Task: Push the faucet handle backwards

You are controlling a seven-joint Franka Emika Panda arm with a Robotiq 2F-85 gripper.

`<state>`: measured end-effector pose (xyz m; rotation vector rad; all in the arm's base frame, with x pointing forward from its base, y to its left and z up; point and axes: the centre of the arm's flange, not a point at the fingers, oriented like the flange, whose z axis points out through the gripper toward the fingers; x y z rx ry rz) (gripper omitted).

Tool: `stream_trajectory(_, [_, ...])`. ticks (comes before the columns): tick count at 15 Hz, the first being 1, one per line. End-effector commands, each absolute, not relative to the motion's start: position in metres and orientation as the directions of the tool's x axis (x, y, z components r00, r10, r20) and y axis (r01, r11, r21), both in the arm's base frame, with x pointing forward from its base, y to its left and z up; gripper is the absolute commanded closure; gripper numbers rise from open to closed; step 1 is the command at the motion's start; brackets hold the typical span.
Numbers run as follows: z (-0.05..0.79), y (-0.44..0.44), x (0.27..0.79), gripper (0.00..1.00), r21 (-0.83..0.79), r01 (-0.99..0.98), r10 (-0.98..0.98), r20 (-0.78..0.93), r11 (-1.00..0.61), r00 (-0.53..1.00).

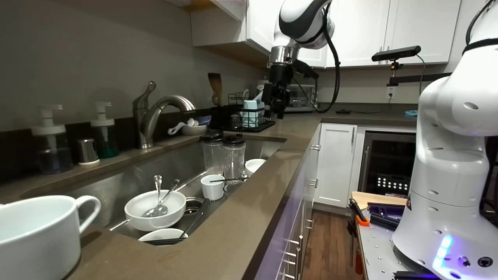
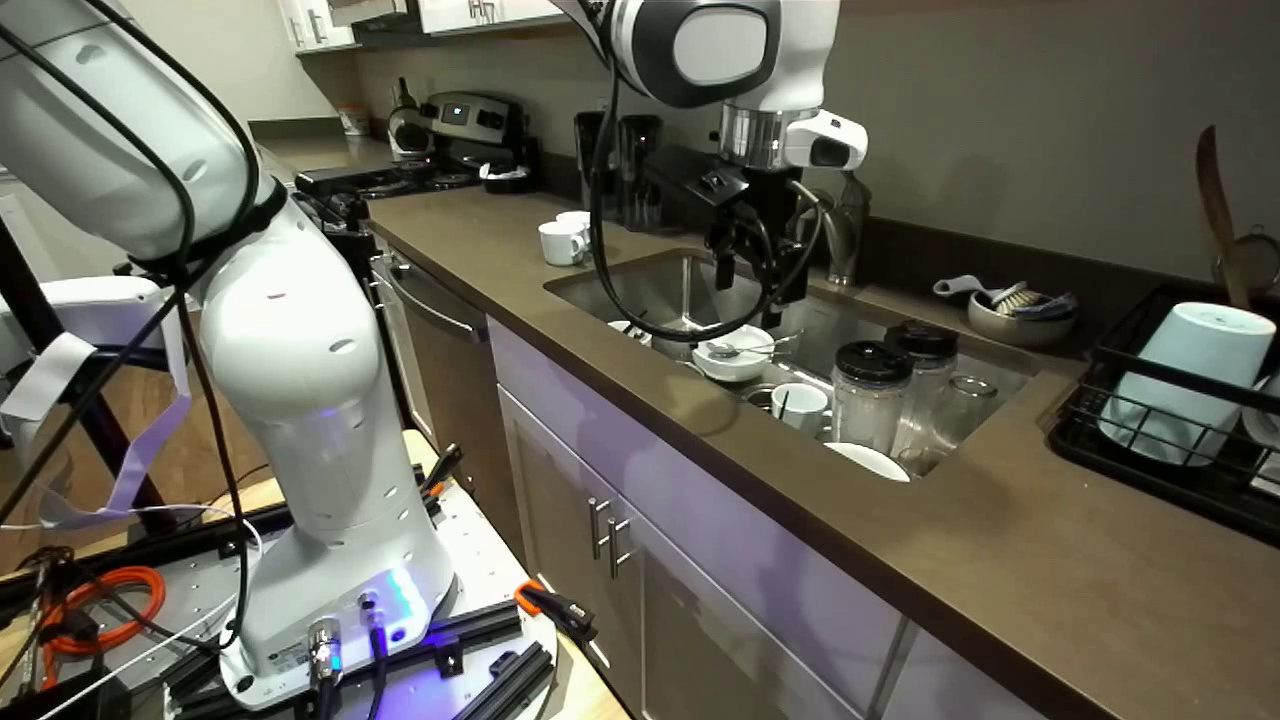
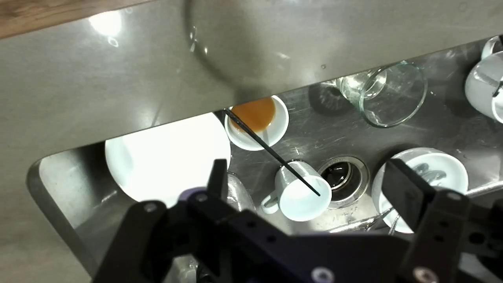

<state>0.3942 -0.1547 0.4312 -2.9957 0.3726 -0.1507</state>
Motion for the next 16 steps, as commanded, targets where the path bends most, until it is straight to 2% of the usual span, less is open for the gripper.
stream_trajectory(1, [0.431,-0.155,0.394,0.00,-0.130,-0.238,-0.249,0.084,-0.963,0.965])
stream_trajectory(6, [0.431,-0.155,0.394,0.00,-0.130,-0.238,-0.249,0.084,-0.963,0.965])
stream_trajectory(9, [0.437,-0.150,0.418,0.00,-0.103,-0.202,-0.215,0.134,-0.974,0.967])
stream_trajectory(16, [0.474,-0.126,0.503,0.00,0.004,-0.104,-0.092,0.435,-0.995,0.896])
